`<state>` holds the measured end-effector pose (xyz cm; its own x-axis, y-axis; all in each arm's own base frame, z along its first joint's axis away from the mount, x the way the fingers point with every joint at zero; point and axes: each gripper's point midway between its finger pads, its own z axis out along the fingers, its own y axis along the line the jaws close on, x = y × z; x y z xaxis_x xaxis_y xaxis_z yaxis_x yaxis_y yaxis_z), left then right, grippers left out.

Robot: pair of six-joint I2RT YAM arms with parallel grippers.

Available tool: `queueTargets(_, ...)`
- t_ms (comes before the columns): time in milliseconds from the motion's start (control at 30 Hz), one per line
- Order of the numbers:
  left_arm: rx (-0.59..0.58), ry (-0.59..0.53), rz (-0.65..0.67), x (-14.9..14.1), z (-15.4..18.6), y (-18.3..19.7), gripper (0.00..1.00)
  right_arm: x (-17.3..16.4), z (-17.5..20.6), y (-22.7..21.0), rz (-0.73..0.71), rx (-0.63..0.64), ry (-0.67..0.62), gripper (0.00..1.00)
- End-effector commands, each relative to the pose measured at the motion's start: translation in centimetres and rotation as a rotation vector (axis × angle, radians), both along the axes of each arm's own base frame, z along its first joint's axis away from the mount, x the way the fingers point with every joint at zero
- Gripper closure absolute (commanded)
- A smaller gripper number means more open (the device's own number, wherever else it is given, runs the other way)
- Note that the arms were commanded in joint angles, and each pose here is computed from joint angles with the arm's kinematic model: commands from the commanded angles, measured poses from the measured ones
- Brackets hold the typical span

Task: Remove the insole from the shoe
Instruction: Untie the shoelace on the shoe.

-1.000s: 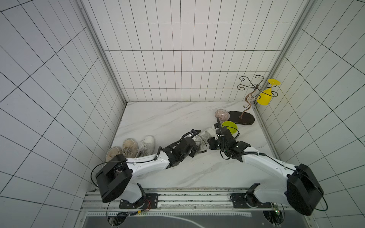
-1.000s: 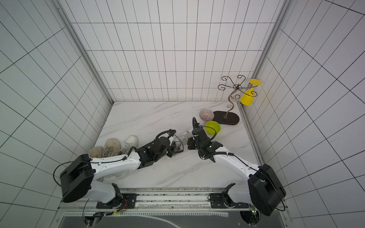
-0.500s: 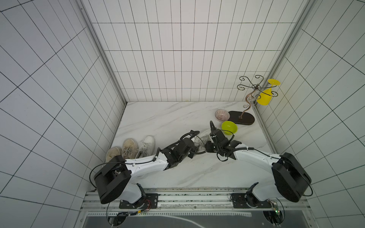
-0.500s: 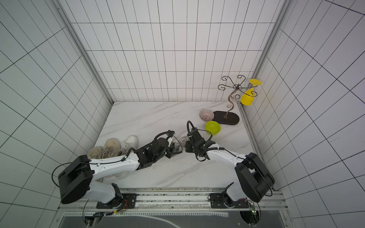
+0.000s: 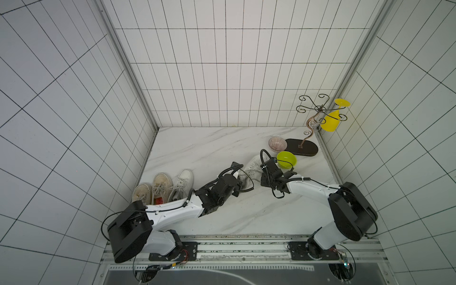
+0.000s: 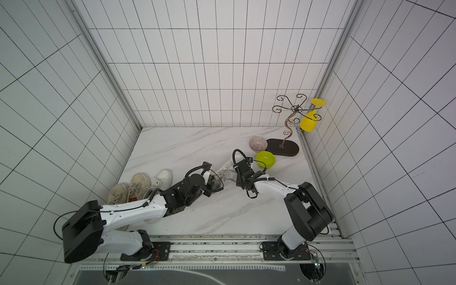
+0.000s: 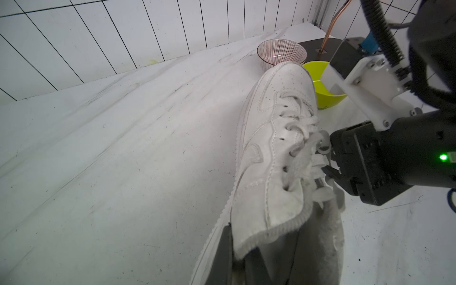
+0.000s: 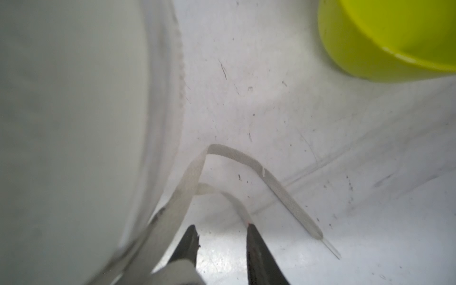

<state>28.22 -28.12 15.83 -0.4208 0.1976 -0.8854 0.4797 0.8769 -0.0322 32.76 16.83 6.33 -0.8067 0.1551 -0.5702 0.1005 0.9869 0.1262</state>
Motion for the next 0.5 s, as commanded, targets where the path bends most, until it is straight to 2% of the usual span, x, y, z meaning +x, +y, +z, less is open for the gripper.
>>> queueTargets(0,-0.193,-0.131,0.038,1.2,6.6,-0.8,1.00,0.8,0.7,-1.0,-0.047,-0.022,-0.042,0.65)
queueTargets(100,-0.188,-0.156,0.103,1.5,7.0,0.6,1.00,1.0,-0.6,-3.6,-0.113,-0.058,0.005,0.64)
queueTargets(167,-0.180,-0.185,0.170,1.9,7.4,2.1,1.00,1.0,-0.6,-6.1,-0.173,-0.096,-0.006,0.56)
queueTargets(267,-0.224,-0.174,0.216,2.6,7.7,4.2,1.00,1.0,0.5,-9.2,-0.242,-0.146,-0.043,0.44)
queueTargets(367,-0.295,-0.145,0.267,3.6,7.4,6.5,1.00,1.1,1.5,-11.6,-0.304,-0.149,-0.065,0.39)
queueTargets(467,-0.310,-0.139,0.336,4.4,6.8,8.4,1.00,1.0,2.9,-13.4,-0.357,-0.148,-0.100,0.36)
